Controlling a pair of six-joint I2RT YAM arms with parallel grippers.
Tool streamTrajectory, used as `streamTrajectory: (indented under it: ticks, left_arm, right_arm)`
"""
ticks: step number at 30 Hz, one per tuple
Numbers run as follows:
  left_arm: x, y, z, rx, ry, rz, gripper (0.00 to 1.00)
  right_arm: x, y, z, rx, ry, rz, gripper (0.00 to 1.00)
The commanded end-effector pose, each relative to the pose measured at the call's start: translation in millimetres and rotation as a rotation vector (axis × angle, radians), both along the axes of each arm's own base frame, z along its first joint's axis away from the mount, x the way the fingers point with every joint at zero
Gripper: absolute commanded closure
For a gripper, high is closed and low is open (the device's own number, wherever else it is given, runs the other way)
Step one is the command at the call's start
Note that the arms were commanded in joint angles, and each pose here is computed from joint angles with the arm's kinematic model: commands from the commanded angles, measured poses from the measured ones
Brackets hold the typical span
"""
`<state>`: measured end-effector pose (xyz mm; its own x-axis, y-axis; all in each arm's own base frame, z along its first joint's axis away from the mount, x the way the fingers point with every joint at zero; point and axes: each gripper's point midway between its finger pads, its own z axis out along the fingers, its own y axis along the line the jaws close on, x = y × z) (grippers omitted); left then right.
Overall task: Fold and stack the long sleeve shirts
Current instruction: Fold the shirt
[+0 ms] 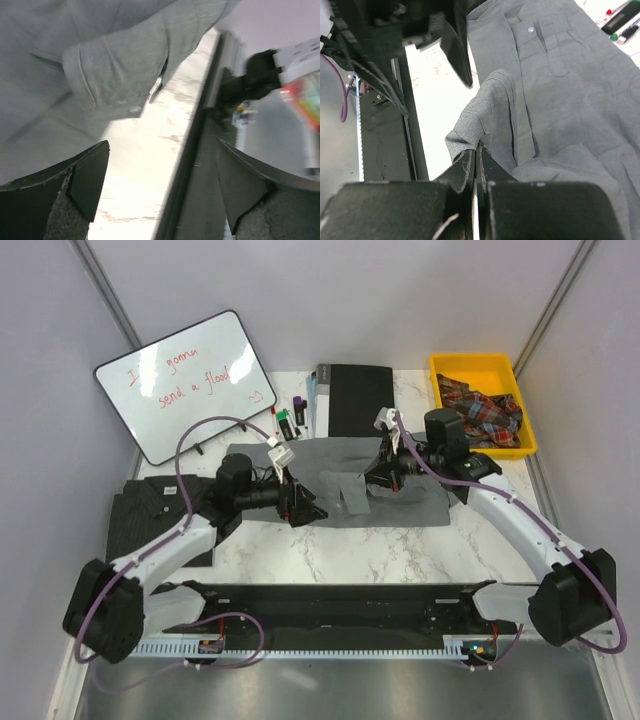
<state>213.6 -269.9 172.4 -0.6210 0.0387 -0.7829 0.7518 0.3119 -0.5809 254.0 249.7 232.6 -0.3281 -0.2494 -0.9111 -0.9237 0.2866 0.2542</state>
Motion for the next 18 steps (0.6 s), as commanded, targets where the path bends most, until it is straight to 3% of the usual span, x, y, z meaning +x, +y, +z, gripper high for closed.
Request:
streamTrajectory:
  ticks: [1, 4, 6, 8, 9, 10, 11, 12, 14, 15, 17, 18]
  left_arm:
    - [33.4, 32.0, 0.3, 0.253, -0.467, 0.152, 0.01]
    - [35.2, 34.8, 2.4, 0.308, -0.595, 0.176, 0.01]
    - [26.9, 26.1, 13.5, 0.266, -0.582, 0.139, 0.01]
    - [38.2, 28.5, 32.1, 0.249, -0.499, 0.244, 0.01]
    - [54.3, 39.0, 31.2, 0.281, -0.388, 0.384, 0.01]
    - [46.9, 34.8, 27.3, 0.285, -0.342, 0.335, 0.01]
    - [45.7, 33.9, 32.7, 0.246, -0.306, 0.295, 0.1]
    - [21.4, 19.2, 36.8, 0.144, -0.192, 0.174, 0.12]
    - [6.5, 7.8, 42.3, 0.035, -0.125, 0.125, 0.16]
    - [-2.2, 2.8, 47.5, -0.032, -0.065, 0.125, 0.07]
    - [-25.2, -5.4, 65.0, -0.132, -0.279, 0.101, 0.01]
    - [-6.2, 0.5, 63.4, -0.03, -0.533, 0.204, 0.01]
  right_arm:
    - [5.7, 5.1, 19.0, 0.054, 0.038, 0.009, 1.0]
    - [12.1, 5.3, 21.7, 0.08, 0.094, -0.001, 1.0]
    - [16.2, 3.1, 26.0, 0.1, 0.126, -0.003, 1.0]
    - [15.4, 1.2, 30.7, 0.111, 0.11, 0.013, 1.0]
    - [13.3, 0.1, 34.6, 0.113, 0.082, 0.018, 1.0]
    - [13.3, -0.7, 35.9, 0.111, 0.063, 0.018, 1.0]
    - [13.3, -1.3, 37.3, 0.11, 0.046, 0.017, 1.0]
    - [14.1, -1.4, 40.3, 0.112, 0.035, 0.015, 1.0]
    - [16.6, -1.3, 42.1, 0.111, 0.036, 0.005, 1.0]
    - [18.5, -0.6, 43.9, 0.114, 0.044, -0.001, 1.0]
    - [23.4, -0.6, 44.0, 0.112, 0.061, -0.03, 1.0]
    - [25.2, 1.3, 41.3, 0.12, 0.124, -0.053, 1.0]
